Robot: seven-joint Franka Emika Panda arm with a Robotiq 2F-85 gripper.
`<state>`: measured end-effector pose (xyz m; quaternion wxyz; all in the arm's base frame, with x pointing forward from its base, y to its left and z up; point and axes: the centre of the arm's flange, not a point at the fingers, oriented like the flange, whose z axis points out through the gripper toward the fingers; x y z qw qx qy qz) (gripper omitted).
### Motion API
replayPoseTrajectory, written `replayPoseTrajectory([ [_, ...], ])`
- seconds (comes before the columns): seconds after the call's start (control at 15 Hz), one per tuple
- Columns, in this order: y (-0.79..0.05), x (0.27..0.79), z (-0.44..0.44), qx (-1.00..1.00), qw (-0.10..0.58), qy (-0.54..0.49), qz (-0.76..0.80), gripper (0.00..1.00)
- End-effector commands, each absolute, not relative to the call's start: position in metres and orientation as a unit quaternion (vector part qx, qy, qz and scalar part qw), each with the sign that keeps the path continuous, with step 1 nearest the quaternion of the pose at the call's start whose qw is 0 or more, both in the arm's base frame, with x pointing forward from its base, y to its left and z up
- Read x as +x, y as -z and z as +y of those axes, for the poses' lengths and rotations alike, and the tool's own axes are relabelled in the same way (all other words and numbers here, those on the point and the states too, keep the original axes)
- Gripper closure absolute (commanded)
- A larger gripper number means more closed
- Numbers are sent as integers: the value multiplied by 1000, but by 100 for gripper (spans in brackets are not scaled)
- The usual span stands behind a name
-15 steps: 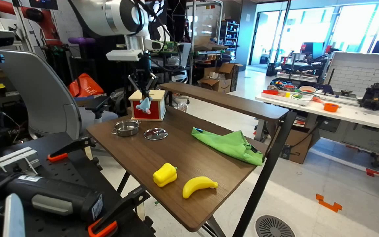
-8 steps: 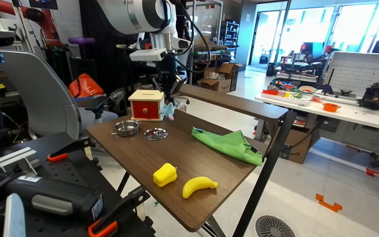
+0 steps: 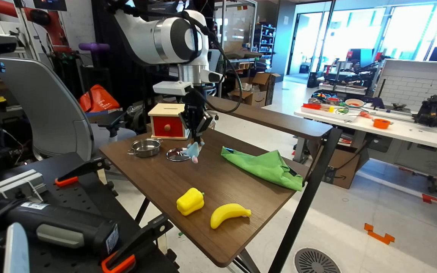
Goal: Remove the toy from the bowl and put it on the table
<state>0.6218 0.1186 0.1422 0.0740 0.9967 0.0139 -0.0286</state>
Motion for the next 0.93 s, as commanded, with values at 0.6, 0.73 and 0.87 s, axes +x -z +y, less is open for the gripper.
replayPoseTrajectory([
  [0.6,-109,637,104,991,100,90,-29,40],
  [0.73,-128,637,110,992,94,78,-29,25],
  [0.87,-164,629,121,996,76,46,-34,11],
])
